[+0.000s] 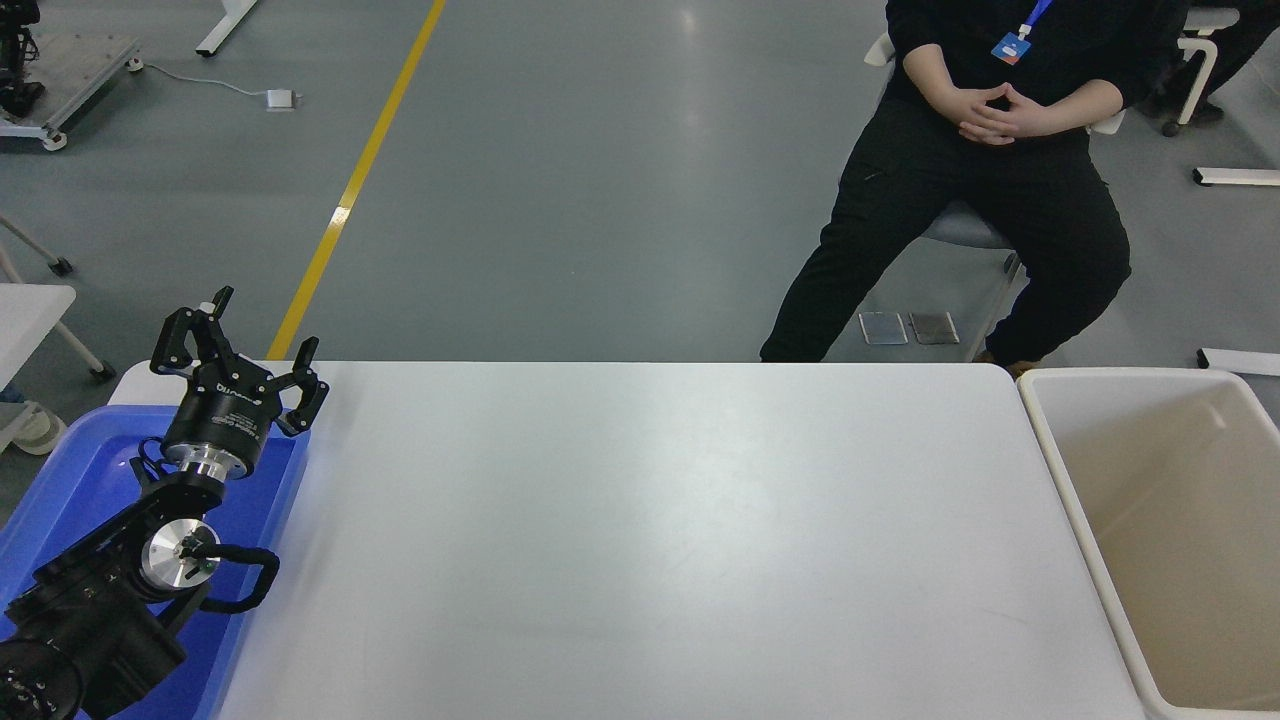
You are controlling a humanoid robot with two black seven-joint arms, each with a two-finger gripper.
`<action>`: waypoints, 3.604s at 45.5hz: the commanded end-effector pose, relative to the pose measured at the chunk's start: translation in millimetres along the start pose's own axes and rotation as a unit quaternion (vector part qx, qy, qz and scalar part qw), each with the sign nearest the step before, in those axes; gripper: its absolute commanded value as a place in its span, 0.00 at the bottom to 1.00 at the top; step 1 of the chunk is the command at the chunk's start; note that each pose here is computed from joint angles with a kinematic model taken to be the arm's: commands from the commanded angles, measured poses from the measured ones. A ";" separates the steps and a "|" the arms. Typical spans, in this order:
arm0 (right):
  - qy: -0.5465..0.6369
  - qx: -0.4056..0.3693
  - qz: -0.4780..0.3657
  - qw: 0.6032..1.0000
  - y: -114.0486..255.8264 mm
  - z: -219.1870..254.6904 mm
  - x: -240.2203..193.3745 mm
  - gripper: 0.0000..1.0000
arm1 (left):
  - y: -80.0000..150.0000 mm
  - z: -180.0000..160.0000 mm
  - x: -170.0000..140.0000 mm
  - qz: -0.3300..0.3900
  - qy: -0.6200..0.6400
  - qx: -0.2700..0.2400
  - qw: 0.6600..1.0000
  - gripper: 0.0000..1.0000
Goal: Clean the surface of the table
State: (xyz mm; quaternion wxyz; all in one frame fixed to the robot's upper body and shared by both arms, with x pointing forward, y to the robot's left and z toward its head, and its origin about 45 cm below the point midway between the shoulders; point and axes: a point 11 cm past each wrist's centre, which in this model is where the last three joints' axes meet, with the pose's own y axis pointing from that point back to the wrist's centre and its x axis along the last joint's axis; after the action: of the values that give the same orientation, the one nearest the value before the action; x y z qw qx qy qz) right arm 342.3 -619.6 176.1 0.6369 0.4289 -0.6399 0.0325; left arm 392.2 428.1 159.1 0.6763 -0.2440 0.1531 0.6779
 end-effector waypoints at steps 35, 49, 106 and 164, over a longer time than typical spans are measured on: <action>0.006 0.010 -0.089 0.996 10.9 -16.1 -144.9 0.00 | -0.1 -0.1 -0.2 0.000 0.000 0.000 1.000 1.00; 0.008 0.012 -0.089 0.996 11.0 -17.5 -145.1 0.00 | -0.1 -0.1 -0.2 0.000 0.000 0.000 1.000 1.00; -0.039 0.027 -0.019 0.999 6.3 -35.9 -107.0 0.98 | 0.1 0.0 0.2 0.000 0.000 0.000 1.000 1.00; -0.505 0.380 -0.116 0.766 119.6 -291.4 39.3 0.98 | -0.1 0.2 -0.1 0.000 0.000 -0.001 1.000 1.00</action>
State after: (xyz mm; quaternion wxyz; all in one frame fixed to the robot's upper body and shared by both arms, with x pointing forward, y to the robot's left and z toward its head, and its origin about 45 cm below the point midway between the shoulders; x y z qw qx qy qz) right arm 501.0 -429.2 316.7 0.0550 0.6306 -0.7737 -0.0254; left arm 392.1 428.2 159.1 0.6763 -0.2439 0.1531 0.6780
